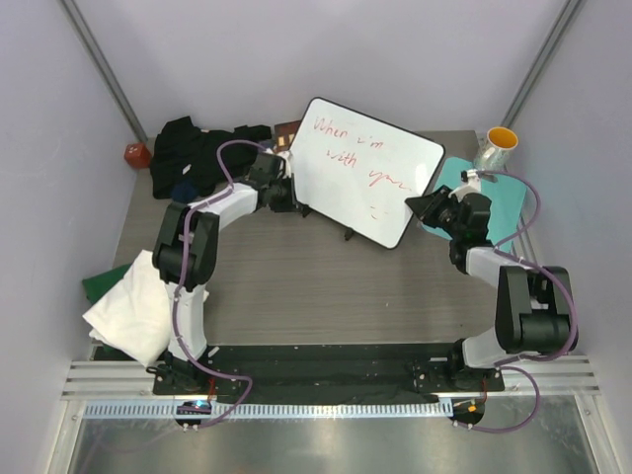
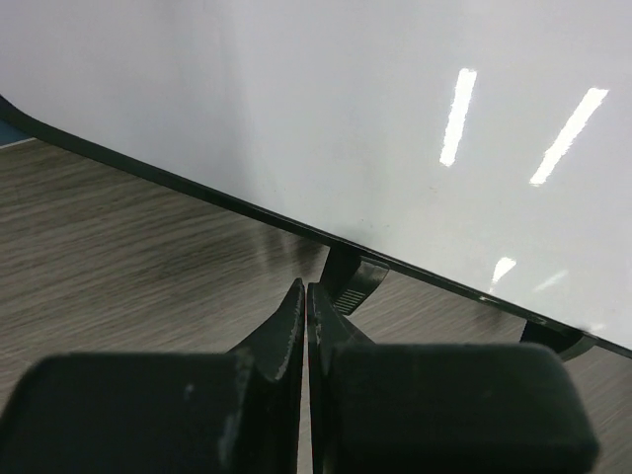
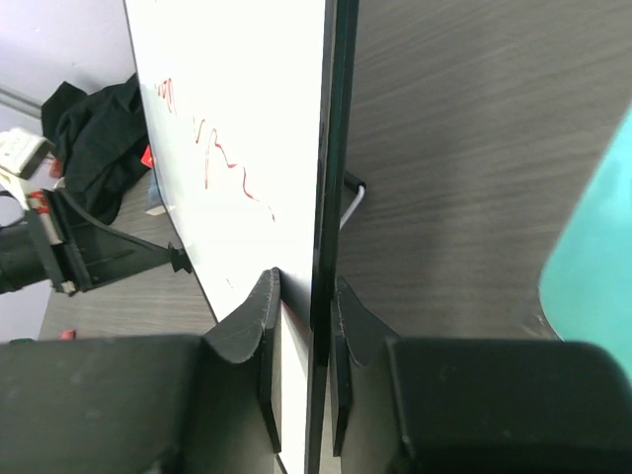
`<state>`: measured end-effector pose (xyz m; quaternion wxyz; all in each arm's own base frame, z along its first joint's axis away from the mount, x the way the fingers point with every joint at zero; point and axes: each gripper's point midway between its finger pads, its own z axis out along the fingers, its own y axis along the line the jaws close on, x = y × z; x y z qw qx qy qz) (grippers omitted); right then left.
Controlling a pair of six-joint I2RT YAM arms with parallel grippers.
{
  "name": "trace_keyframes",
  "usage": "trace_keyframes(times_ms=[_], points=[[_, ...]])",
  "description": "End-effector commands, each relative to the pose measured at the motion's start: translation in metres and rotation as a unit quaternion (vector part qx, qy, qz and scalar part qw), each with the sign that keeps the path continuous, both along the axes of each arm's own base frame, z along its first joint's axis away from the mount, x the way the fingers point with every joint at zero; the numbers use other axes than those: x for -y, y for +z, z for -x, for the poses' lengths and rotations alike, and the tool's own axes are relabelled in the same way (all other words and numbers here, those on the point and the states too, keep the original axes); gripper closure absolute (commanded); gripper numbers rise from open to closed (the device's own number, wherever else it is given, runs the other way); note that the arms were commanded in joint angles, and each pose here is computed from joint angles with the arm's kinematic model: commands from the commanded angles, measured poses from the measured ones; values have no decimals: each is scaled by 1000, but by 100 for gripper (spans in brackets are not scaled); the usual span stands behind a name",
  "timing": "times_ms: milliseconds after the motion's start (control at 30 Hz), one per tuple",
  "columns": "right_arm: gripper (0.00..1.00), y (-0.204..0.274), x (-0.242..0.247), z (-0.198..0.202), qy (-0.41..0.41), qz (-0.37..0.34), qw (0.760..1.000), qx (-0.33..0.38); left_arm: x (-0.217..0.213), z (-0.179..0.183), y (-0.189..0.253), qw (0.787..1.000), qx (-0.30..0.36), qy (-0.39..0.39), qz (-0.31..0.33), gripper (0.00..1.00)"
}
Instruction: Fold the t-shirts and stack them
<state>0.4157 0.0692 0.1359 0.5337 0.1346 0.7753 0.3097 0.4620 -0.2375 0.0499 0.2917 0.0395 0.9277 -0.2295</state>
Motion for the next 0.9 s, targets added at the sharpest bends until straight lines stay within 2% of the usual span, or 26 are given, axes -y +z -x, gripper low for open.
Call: trace_keyframes(times_ms=[0, 200, 300, 333, 433, 633, 867], points=[[99, -34, 71, 19, -127, 122, 983, -44, 10, -1, 45, 999, 43, -5, 21, 98], [99, -31, 80, 37, -153, 122, 979, -58, 5, -1, 58, 998, 53, 20, 12, 98], [99, -26, 79, 43, -154, 118, 980, -52, -5, -12, 63, 997, 69, 44, -10, 89], [99, -25, 80, 43, -156, 119, 979, -52, -7, -15, 64, 996, 69, 46, -13, 83], [99, -31, 84, 47, -162, 125, 977, -68, -10, -28, 65, 996, 63, 54, -13, 76], [99, -31, 94, 57, -189, 131, 970, -77, -4, -41, 67, 997, 60, 56, -7, 68], [99, -29, 114, 80, -264, 126, 952, -85, 1, -42, 66, 997, 58, 49, 3, 65]])
